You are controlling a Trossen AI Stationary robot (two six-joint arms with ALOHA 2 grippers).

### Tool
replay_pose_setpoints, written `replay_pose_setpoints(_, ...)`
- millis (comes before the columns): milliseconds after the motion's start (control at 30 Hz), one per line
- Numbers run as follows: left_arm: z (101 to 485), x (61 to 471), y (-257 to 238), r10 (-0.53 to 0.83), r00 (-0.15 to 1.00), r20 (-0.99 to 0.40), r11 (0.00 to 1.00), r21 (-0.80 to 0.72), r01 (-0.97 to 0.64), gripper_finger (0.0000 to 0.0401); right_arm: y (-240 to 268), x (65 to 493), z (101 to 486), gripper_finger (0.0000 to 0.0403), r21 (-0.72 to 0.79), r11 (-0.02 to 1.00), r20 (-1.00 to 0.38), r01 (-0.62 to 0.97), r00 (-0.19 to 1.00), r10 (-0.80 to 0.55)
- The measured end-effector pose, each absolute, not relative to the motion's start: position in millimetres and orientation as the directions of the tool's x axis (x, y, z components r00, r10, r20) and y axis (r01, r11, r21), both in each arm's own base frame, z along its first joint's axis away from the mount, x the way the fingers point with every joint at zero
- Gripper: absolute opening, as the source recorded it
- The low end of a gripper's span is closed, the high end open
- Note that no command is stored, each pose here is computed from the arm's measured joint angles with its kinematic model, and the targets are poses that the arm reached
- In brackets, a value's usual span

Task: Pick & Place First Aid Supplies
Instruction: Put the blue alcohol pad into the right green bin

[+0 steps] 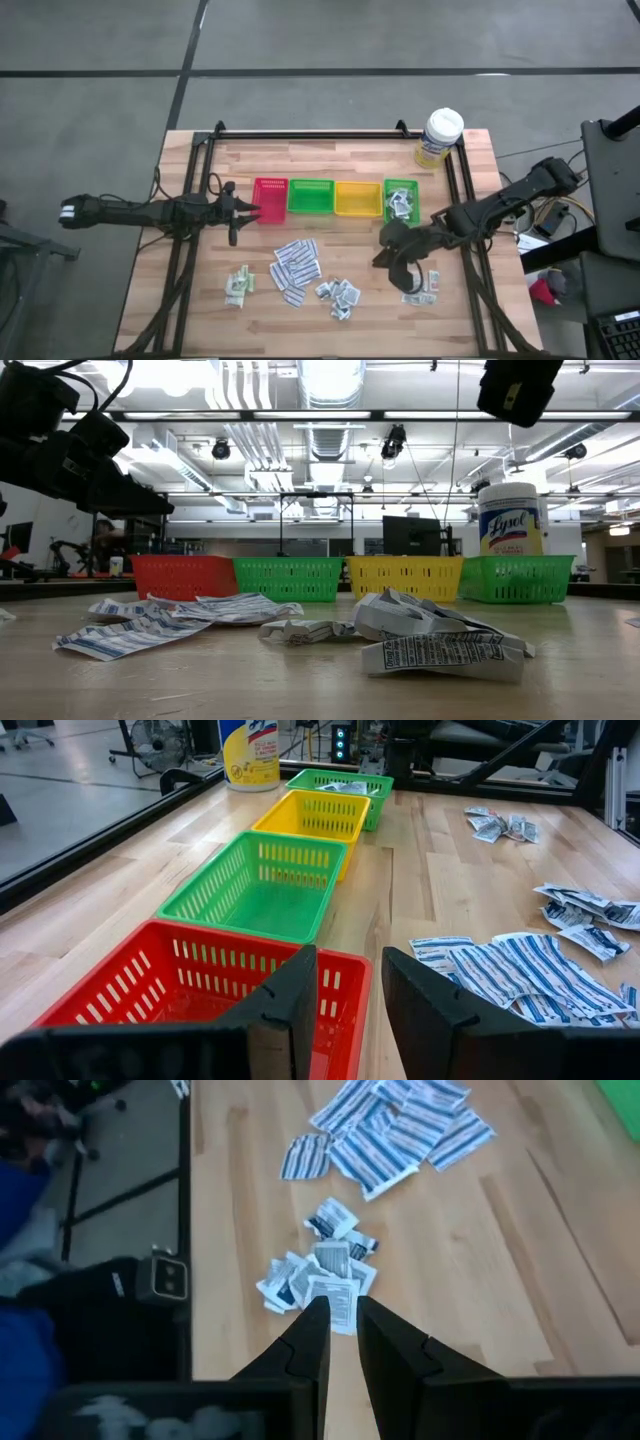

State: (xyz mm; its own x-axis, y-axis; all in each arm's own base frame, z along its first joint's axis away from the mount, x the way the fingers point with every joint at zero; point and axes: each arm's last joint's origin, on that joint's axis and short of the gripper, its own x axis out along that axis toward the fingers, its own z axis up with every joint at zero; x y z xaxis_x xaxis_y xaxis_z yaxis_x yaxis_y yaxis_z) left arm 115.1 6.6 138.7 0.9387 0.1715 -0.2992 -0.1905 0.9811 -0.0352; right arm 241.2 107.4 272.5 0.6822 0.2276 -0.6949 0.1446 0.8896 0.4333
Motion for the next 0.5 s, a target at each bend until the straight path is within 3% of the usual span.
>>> replay_pose_setpoints(367,138.7,115.1,6.6,0.171,0.939,-0.299,0.981,-0.035,-0.190,0.0113,125.1,265.7,221.4,0.0052,0.426,0.899,-0.811,0.101,0.482,0.331)
replay_pose_setpoints(500,138.7,115.1,6.6,0.171,0.939,-0.299,0.981,-0.035,-0.190,0.0113,129.3,273.7,209.8,0.0052,0.432,0.896,-0.816,0.098,0.466,0.343)
